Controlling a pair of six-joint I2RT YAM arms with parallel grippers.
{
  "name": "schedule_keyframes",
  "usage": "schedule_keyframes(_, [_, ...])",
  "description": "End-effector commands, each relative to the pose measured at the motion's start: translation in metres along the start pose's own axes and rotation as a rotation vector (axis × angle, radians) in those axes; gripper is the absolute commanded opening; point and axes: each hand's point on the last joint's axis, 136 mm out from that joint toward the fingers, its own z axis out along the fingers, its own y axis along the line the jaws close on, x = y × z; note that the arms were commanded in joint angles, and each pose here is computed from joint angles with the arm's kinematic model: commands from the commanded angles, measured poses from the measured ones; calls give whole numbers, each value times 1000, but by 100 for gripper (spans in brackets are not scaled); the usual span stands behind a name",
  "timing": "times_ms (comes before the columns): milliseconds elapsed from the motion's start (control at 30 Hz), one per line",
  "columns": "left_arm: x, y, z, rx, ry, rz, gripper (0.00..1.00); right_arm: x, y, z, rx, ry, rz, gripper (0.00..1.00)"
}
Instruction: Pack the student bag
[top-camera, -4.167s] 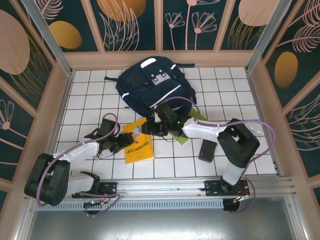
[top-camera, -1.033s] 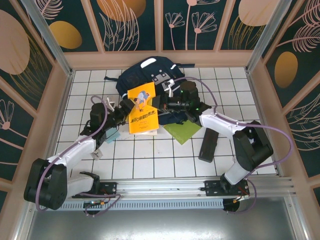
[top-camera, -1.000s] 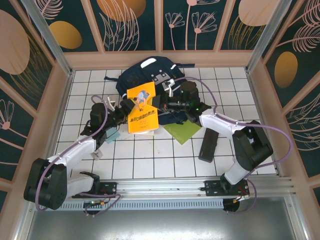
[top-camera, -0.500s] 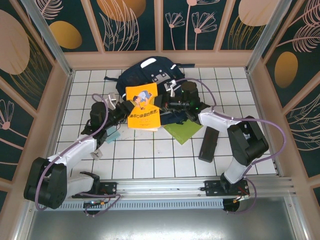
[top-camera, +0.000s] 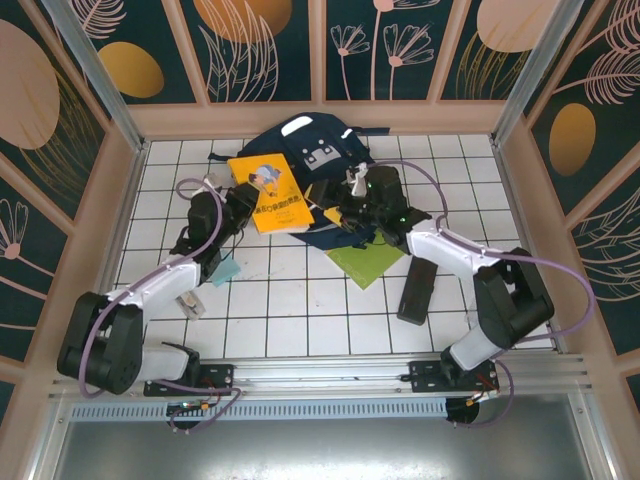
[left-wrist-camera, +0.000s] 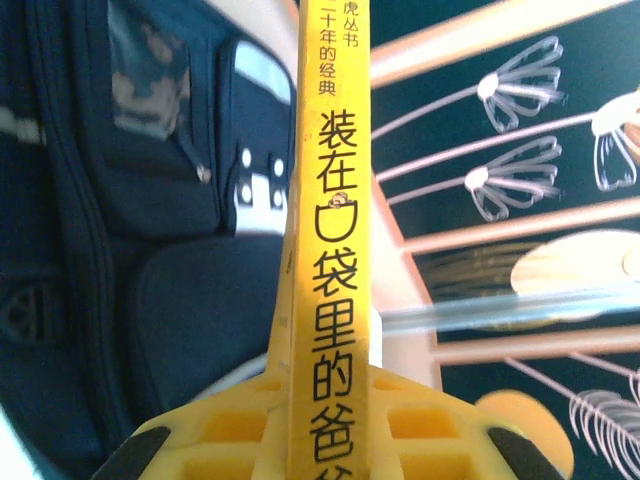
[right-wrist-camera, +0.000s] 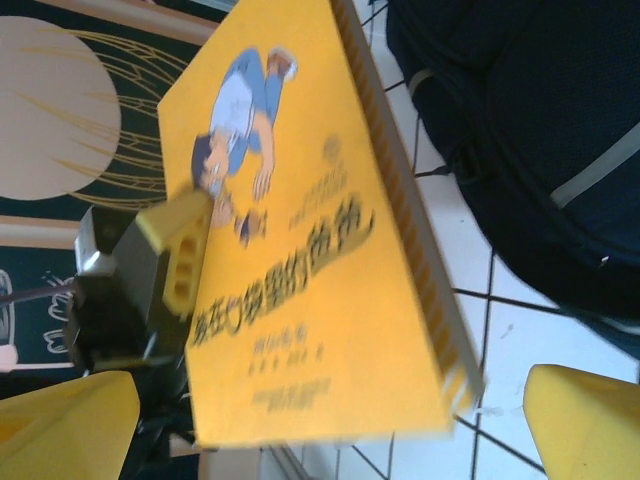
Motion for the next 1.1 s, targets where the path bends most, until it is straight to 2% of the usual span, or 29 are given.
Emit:
schedule_keyframes(0, [-38, -62, 2, 203, -177, 5, 0, 17, 17, 4, -68, 0, 61, 99])
schedule_keyframes(133, [-38, -71, 11, 256, -200, -57, 0, 36, 35, 15, -196, 26, 132, 99])
schedule_keyframes(300, [-23, -73, 16, 278, -179, -127, 0, 32, 56, 26, -337, 12, 165, 99])
schedule_keyframes(600, [3, -66, 6, 300, -162, -250, 0, 22, 57, 49, -432, -25, 240, 98])
schedule_keyframes(700, [8, -66, 7, 299, -146, -259, 0, 11, 54, 41, -445, -100, 240, 94])
schedule_keyframes(800, [12, -58, 8, 282, -137, -270, 0, -2, 51, 34, -415, -169, 222, 81])
schedule_keyframes(1000, [14, -46, 9, 245, -148, -273, 0, -15, 45, 25, -337, -251, 202, 39])
schedule_keyframes(1067, [15, -46, 10, 239, -142, -267, 0, -19, 45, 23, -332, -262, 192, 18])
